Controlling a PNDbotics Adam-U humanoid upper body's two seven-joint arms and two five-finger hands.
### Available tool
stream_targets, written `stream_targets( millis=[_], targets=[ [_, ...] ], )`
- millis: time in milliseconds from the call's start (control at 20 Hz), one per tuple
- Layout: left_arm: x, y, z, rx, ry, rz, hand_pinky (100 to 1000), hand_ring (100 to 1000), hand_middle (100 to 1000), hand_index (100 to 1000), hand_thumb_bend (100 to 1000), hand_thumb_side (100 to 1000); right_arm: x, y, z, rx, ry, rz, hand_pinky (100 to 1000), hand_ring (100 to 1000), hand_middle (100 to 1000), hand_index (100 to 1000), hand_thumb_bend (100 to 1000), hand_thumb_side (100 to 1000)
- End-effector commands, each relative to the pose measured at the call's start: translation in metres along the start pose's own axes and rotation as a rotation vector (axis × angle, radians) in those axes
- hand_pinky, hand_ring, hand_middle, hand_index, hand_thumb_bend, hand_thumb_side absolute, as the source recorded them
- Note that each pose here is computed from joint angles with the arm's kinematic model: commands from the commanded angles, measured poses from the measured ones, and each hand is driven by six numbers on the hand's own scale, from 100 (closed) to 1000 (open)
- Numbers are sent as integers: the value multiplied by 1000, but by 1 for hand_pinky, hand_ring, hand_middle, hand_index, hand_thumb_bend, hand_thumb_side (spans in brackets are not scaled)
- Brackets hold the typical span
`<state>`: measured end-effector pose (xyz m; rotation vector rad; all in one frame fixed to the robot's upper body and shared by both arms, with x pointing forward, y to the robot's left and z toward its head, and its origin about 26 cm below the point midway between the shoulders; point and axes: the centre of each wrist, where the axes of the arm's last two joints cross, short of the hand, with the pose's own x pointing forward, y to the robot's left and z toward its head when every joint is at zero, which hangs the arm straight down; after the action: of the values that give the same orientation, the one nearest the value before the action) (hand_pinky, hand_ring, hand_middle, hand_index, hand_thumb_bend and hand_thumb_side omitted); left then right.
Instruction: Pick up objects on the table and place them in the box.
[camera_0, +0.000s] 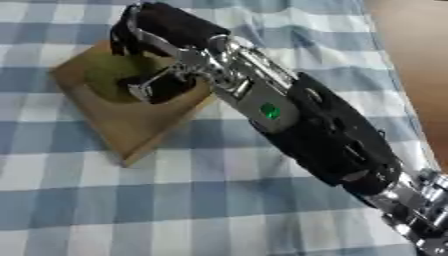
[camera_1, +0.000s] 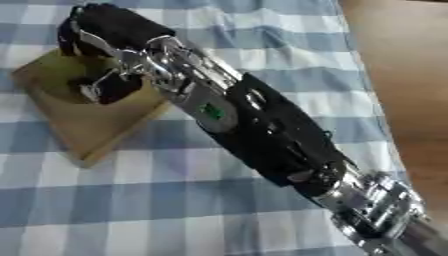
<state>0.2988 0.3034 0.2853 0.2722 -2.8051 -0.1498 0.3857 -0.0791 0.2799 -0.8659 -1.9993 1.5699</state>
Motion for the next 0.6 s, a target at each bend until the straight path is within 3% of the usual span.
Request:
stream_targets(
  millis=[50,250,450,500,600],
  targets=[
    [6,3,-6,-10,-25,-16,782,793,823,906,300,751,-5,0,-3,-49,49,41,676,580,391,395,121,100],
    [5,3,-5,-10,-25,-14,782,793,823,906,298,754,-9,17,-7,-51,107,182,676,584,397,401,138,100],
    [5,3,-5,-10,-25,-14,782,793,823,906,297,754,-15,28,-9,1,109,245,684,612,460,456,175,100],
    [5,3,-5,-10,-26,-14,782,793,823,906,297,754,-15,30,-9,23,100,250,702,666,544,547,253,100],
    [5,3,-5,-11,-25,-14,782,793,823,906,296,755,-16,33,-9,89,68,266,776,815,744,757,309,100]
  ],
)
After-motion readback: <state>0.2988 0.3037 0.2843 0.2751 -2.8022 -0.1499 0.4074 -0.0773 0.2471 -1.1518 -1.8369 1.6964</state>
